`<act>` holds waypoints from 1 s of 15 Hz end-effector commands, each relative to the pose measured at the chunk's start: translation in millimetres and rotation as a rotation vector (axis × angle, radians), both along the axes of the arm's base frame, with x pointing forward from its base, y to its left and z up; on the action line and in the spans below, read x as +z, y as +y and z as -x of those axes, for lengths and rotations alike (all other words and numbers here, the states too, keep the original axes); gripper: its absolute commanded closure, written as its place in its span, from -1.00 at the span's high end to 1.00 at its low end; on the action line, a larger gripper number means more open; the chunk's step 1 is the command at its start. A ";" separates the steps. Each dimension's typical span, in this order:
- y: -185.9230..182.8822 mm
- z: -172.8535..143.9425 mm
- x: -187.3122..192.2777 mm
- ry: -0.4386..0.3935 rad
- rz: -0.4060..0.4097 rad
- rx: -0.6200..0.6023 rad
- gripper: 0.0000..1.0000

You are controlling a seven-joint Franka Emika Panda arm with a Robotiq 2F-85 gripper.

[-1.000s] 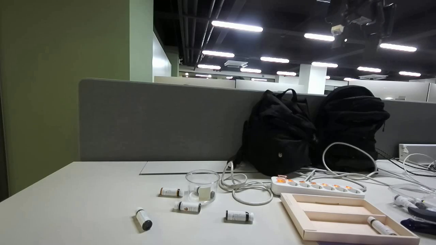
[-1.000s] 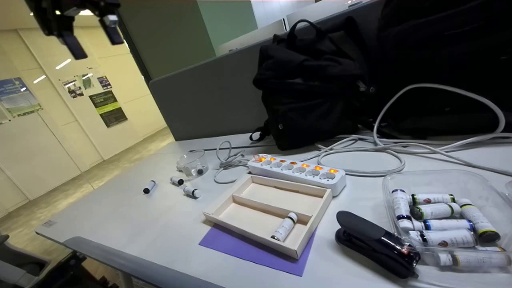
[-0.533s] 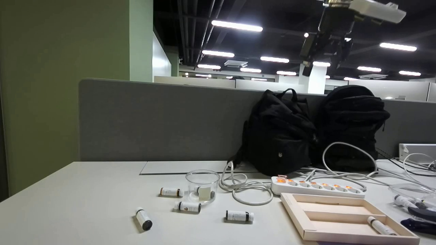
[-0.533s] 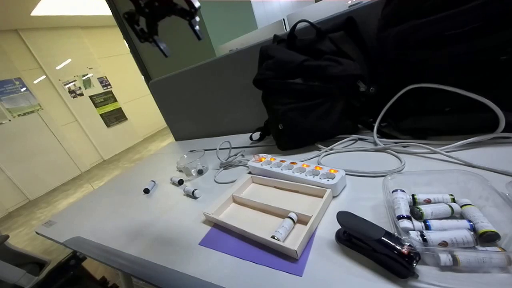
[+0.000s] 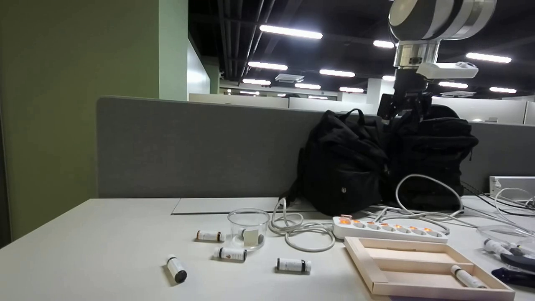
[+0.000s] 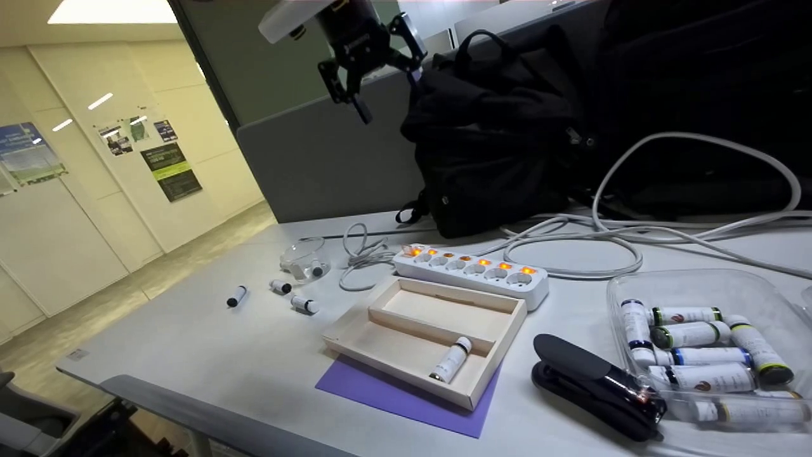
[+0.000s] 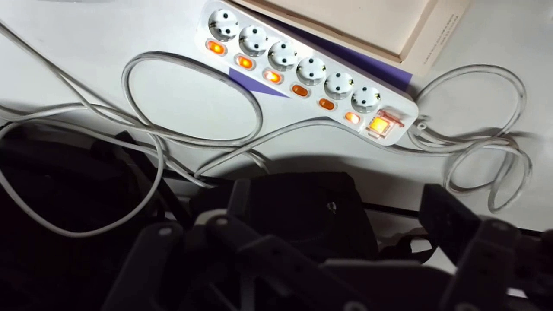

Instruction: Turn on the third switch from the left

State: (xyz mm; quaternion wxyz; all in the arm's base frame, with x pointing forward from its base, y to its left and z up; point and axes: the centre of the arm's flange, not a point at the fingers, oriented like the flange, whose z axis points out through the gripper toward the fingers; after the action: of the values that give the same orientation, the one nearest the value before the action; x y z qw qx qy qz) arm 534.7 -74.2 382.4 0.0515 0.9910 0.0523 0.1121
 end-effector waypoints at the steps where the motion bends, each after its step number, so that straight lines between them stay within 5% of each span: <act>1: 4.9 1.4 3.4 -0.005 0.000 0.009 1.00; 7: 9.1 5.2 12.8 -0.018 0.000 0.015 1.00; 11: -3.7 -35.3 -4.1 -0.215 0.050 -0.073 1.00; 12: -11.3 -51.1 -17.3 -0.221 0.042 -0.088 0.50; 15: -34.0 -84.4 -66.7 -0.165 -0.027 -0.145 0.19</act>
State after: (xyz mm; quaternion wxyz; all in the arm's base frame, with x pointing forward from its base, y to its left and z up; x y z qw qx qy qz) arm 569.1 -89.2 357.6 0.0684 0.9759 0.0101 0.2069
